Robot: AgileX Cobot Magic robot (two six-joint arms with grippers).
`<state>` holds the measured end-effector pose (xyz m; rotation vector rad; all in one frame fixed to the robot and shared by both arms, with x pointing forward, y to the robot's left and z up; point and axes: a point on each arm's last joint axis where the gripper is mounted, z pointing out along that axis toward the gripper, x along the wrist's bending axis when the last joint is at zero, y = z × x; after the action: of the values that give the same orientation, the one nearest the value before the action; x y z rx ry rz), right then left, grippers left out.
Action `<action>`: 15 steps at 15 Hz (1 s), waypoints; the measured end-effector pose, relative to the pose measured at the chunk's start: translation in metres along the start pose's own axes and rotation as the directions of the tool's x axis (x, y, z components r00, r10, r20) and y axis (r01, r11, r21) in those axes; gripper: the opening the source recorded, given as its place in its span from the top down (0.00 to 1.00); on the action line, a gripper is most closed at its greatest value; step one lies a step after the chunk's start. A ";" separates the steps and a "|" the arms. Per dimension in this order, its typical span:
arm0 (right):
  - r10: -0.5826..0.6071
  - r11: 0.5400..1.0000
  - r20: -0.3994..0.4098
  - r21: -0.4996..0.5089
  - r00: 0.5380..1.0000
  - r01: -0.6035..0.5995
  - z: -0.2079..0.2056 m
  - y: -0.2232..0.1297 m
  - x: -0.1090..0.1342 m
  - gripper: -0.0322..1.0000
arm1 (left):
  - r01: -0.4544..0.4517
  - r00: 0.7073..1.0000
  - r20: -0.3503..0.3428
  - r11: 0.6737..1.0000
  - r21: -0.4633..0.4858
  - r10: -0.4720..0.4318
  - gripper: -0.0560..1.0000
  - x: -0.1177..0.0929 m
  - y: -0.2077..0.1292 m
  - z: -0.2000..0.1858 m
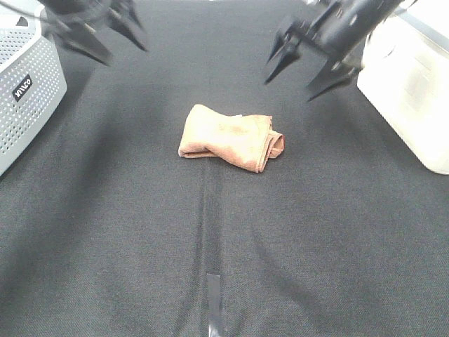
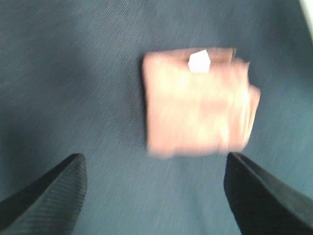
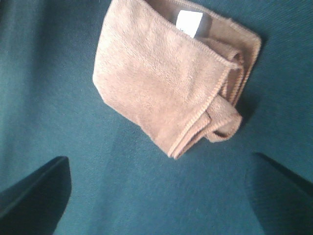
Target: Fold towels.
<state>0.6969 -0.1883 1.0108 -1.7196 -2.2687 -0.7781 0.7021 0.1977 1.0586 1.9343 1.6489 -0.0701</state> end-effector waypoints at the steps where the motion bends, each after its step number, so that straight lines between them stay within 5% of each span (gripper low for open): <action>1: 0.006 1.000 0.011 -0.014 1.000 -0.006 -0.010 -0.001 0.005 0.09 | -0.014 0.999 -0.032 1.000 -0.004 0.014 0.25 -0.005 -0.001 -0.015; 2: 0.006 1.000 0.011 -0.014 1.000 -0.006 -0.010 -0.001 0.005 0.09 | -0.014 0.999 -0.032 1.000 -0.004 0.014 0.25 -0.005 -0.001 -0.015; 5: -0.015 0.998 0.074 -0.058 0.997 0.019 -0.056 -0.017 0.027 0.09 | -0.082 0.980 -0.189 0.992 -0.095 0.063 0.25 -0.025 -0.005 -0.077; 9: -0.047 0.996 0.143 -0.069 0.989 0.057 -0.109 -0.073 0.053 0.09 | -0.128 0.954 -0.289 0.980 -0.150 0.081 0.25 -0.043 -0.039 -0.139; 15: -0.061 0.992 0.159 -0.096 0.985 0.077 -0.155 -0.192 0.085 0.09 | -0.102 0.949 -0.306 0.992 -0.071 0.076 0.25 -0.047 -0.170 -0.184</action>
<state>0.4661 -0.2332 1.1238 -1.8134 -2.4429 -0.8130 0.4750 0.2511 1.1619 2.0268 1.7197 0.3459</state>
